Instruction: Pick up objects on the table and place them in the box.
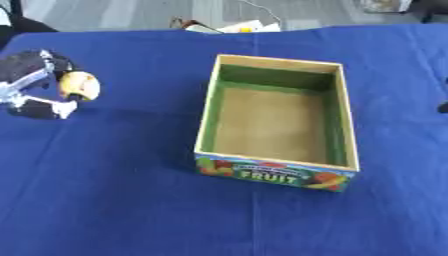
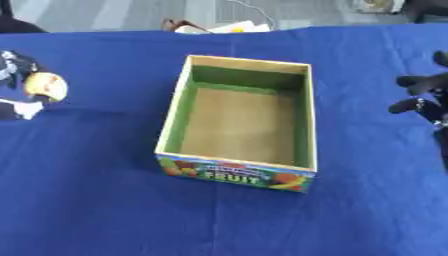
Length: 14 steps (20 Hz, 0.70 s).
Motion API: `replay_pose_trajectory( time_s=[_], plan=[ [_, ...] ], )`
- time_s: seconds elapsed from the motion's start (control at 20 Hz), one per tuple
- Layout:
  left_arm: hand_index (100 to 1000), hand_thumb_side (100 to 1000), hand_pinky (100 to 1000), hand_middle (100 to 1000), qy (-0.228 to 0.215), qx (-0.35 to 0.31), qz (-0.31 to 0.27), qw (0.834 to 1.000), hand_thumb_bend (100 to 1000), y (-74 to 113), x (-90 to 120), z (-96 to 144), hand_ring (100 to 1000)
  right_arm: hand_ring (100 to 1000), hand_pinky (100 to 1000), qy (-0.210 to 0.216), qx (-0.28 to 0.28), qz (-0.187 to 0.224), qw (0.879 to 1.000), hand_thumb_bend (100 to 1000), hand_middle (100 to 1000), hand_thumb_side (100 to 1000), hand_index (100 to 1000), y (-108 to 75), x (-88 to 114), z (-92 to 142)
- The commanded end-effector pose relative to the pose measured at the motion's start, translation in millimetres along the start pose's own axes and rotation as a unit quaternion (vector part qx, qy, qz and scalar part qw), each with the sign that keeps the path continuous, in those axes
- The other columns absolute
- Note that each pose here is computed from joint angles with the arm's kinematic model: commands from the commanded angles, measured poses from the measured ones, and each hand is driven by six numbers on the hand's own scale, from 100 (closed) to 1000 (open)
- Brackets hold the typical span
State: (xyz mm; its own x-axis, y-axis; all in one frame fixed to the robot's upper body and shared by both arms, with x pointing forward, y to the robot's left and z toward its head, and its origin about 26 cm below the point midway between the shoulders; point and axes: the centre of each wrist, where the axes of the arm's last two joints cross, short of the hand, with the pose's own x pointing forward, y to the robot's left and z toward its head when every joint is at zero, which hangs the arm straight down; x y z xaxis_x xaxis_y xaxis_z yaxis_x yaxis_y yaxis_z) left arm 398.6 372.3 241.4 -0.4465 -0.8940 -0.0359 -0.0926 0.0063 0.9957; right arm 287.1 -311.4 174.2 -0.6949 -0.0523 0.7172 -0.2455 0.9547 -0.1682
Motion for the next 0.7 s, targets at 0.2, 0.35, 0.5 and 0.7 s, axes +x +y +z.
replay_pose_trajectory(
  time_s=[0.2,0.35,0.5,0.7],
  plan=[
    [746,250,438,570,-0.093,0.082,0.021,0.992,100,53.5,47.3,-28.2,537,776,582,-0.01,-0.002,0.008,1.0,100,565,1000,872,-5.6,9.1,-1.8],
    [743,253,439,569,-0.147,0.092,0.051,0.984,100,63.5,79.2,-49.1,534,775,582,-0.014,-0.003,0.004,1.0,100,565,1000,870,-5.7,9.3,-2.1],
    [740,254,441,567,-0.186,0.089,0.071,0.976,100,69.0,103.6,-63.6,533,774,581,-0.019,-0.004,0.0,1.0,100,565,1000,869,-6.0,9.8,-2.8],
    [737,257,443,565,-0.24,0.088,0.094,0.962,100,71.6,139.4,-82.8,530,773,581,-0.022,-0.005,-0.004,1.0,100,565,1000,869,-6.4,10.9,-4.9]
  ],
)
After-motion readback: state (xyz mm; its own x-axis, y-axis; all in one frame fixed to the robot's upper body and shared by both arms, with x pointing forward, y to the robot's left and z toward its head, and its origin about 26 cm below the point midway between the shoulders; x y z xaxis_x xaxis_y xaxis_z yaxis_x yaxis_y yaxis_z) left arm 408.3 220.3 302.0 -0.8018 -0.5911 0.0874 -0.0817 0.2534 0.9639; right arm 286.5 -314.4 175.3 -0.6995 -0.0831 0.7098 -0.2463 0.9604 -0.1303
